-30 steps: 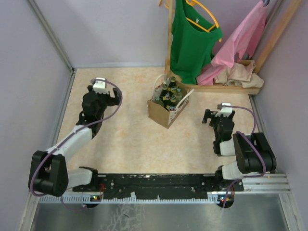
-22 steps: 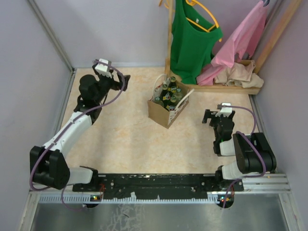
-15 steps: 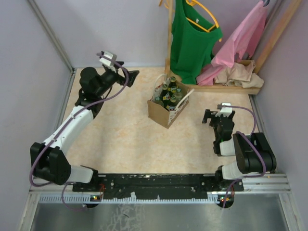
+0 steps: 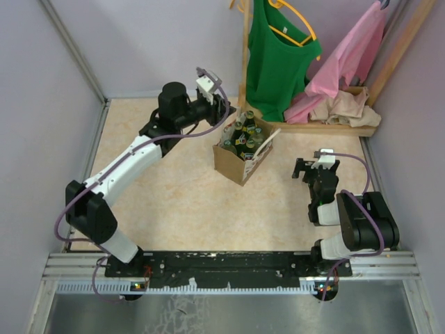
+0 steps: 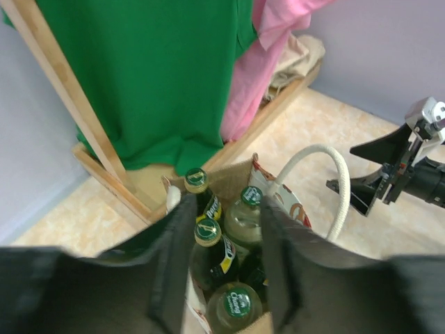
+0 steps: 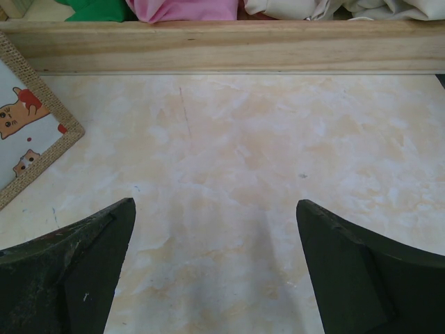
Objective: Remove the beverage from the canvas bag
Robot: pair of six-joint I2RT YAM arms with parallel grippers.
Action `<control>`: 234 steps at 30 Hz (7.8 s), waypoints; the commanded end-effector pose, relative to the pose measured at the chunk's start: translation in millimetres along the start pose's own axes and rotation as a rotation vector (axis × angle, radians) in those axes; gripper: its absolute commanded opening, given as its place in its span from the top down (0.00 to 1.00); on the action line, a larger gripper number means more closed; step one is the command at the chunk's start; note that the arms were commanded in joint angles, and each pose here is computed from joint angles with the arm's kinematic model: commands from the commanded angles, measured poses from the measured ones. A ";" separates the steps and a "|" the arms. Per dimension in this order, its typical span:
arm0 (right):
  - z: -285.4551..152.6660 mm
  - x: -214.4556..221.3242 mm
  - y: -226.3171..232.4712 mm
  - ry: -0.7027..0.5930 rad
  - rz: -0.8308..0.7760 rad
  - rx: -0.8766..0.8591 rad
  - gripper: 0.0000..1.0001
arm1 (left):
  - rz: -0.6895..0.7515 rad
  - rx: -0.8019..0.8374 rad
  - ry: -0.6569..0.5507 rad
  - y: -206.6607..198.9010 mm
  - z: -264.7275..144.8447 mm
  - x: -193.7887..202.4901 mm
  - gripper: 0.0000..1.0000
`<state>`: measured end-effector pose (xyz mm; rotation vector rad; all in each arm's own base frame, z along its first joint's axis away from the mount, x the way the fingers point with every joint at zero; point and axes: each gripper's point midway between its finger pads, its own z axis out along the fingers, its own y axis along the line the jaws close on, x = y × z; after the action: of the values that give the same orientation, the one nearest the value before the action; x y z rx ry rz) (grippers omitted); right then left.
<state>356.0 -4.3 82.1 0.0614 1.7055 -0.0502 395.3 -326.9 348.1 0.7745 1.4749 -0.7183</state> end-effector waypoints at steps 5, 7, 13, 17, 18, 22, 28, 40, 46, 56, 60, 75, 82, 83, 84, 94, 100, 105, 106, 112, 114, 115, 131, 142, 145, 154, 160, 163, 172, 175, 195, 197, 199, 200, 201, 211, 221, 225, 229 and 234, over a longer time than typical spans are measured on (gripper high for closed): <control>7.8 -25.1 -0.3 -0.081 -0.010 0.003 0.01 | 0.000 0.064 0.161 -22.2 21.7 32.4 0.84; 7.8 -25.2 -0.7 -0.081 -0.011 0.004 0.01 | 0.014 0.068 0.167 -24.5 27.7 35.7 0.87; 7.6 -24.9 -0.1 -0.080 -0.010 0.003 0.01 | 0.060 0.074 0.202 -38.3 38.2 49.6 0.85; 7.8 -25.1 -0.2 -0.081 -0.010 0.003 0.01 | 0.029 0.011 0.256 -32.9 33.1 67.3 0.78; 7.8 -25.2 -0.2 -0.081 -0.011 0.003 0.01 | 0.018 -0.021 0.272 -28.7 30.5 71.7 0.77; 7.8 -25.1 -0.2 -0.081 -0.010 0.003 0.01 | -0.024 -0.113 0.339 -17.5 19.7 87.3 0.77; 7.8 -25.3 -0.4 -0.081 -0.010 0.004 0.01 | -0.060 -0.140 0.407 -18.1 8.0 112.5 0.79; 7.8 -25.4 -0.7 -0.081 -0.010 0.005 0.01 | -0.090 -0.167 0.444 -16.9 2.9 130.8 0.67; 7.8 -25.2 -0.5 -0.081 -0.010 0.004 0.01 | -0.110 -0.180 0.459 -17.5 -1.7 136.3 0.54; 7.8 -25.1 -0.7 -0.080 -0.010 0.005 0.01 | -0.109 -0.246 0.482 -7.2 -4.4 152.9 0.52; 7.8 -25.1 -0.2 -0.081 -0.010 0.003 0.01 | -0.104 -0.260 0.489 -4.3 -2.5 160.2 0.52; 7.7 -24.9 -0.6 -0.080 -0.010 0.004 0.01 | -0.117 -0.259 0.565 -4.2 2.6 205.1 0.54; 7.7 -25.0 0.0 -0.080 -0.010 0.003 0.01 | -0.106 -0.298 0.573 0.7 -4.1 218.4 0.57; 7.8 -25.2 0.1 -0.081 -0.010 0.003 0.01 | -0.104 -0.304 0.566 1.9 -5.0 219.1 0.60; 7.8 -25.2 -0.4 -0.081 -0.010 0.004 0.01 | -0.099 -0.306 0.558 2.2 -5.7 219.6 0.64; 7.8 -25.2 -0.4 -0.081 -0.010 0.004 0.01 | -0.038 -0.285 0.387 4.7 2.0 163.6 1.00; 7.8 -25.0 -0.2 -0.080 -0.010 0.003 0.01 | 0.019 -0.231 0.249 -0.3 5.6 94.1 1.00; 7.8 -25.2 -0.5 -0.081 -0.010 0.004 0.01 | 0.030 -0.176 0.170 -10.5 3.4 47.0 1.00; 7.8 -25.2 0.0 -0.081 -0.010 0.002 0.01 | 0.031 -0.166 0.152 -12.9 2.1 38.7 1.00; 7.8 -25.2 -0.5 -0.081 -0.010 0.004 0.01 | 0.046 -0.142 0.060 -20.4 -10.4 -6.7 1.00; 7.8 -25.1 -0.2 -0.081 -0.010 0.003 0.01 | 0.057 -0.155 0.039 -19.2 -16.6 -19.6 1.00; 7.8 -25.2 0.2 -0.081 -0.011 0.002 0.01 | 0.063 -0.162 0.028 -18.7 -20.4 -26.5 1.00; 7.8 -25.2 -0.6 -0.081 -0.010 0.004 0.01 | 0.191 -0.513 -0.038 28.4 -103.2 -93.9 1.00; 7.8 -25.4 -0.3 -0.081 -0.010 0.003 0.01 | 0.065 -0.606 0.016 98.8 -113.4 -42.7 1.00; 7.8 -25.1 -0.4 -0.081 -0.011 0.004 0.01 | 0.050 -0.650 0.019 118.0 -114.8 -23.4 1.00; 7.8 -25.2 -0.1 -0.081 -0.010 0.003 0.01 | 0.037 -0.663 0.026 146.3 -90.4 23.5 1.00; 7.8 -25.2 -0.2 -0.081 -0.010 0.003 0.01 | -0.025 -0.655 0.063 159.6 -71.7 56.1 1.00; 7.8 -25.0 -0.3 -0.080 -0.011 0.003 0.01 | -0.072 -0.646 0.081 164.8 -65.1 77.4 1.00; 7.8 -25.5 -0.1 -0.082 -0.010 0.003 0.01 | -0.163 -0.617 0.111 171.3 -56.3 113.3 1.00; 7.8 -25.2 -0.2 -0.081 -0.011 0.003 0.01 | -0.161 -0.622 0.133 172.7 -55.8 121.6 1.00; 7.8 -25.0 -0.2 -0.080 -0.010 0.003 0.01 | -0.166 -0.632 0.148 166.0 -67.3 123.2 0.00; 7.7 -25.0 -0.3 -0.080 -0.010 0.004 0.01 | -0.151 -0.618 0.122 161.7 -70.0 109.2 0.01; 7.8 -25.2 -0.5 -0.081 -0.010 0.004 0.01 | -0.123 -0.569 0.091 151.3 -71.4 92.1 0.02; 7.8 -25.2 -0.2 -0.081 -0.010 0.003 0.01 | -0.115 -0.547 0.074 145.6 -72.5 84.0 0.02; 7.8 -25.2 0.0 -0.081 -0.011 0.002 0.01 | -0.101 -0.524 0.057 139.0 -73.8 75.7 0.03; 7.8 -25.2 -0.2 -0.081 -0.011 0.002 0.01 | 0.077 -0.078 -0.071 2.2 -58.8 22.0 0.10; 7.8 -25.1 0.1 -0.080 -0.010 0.003 0.01 | 0.080 0.335 -0.092 -80.6 -29.6 30.6 0.53; 7.8 -25.3 -0.4 -0.081 -0.010 0.003 0.01 | 0.083 0.390 -0.043 -81.4 -11.0 54.1 0.63; 7.8 -25.2 0.0 -0.081 -0.010 0.002 0.01 | 0.094 0.350 0.014 -65.9 12.0 68.4 0.69; 7.8 -25.2 -0.3 -0.081 -0.010 0.003 0.01 | 0.117 0.232 0.009 -41.5 27.3 68.2 0.55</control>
<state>356.0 -4.3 82.1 0.0614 1.7055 -0.0502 358.8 -368.9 255.4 1.0671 1.4106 -0.8913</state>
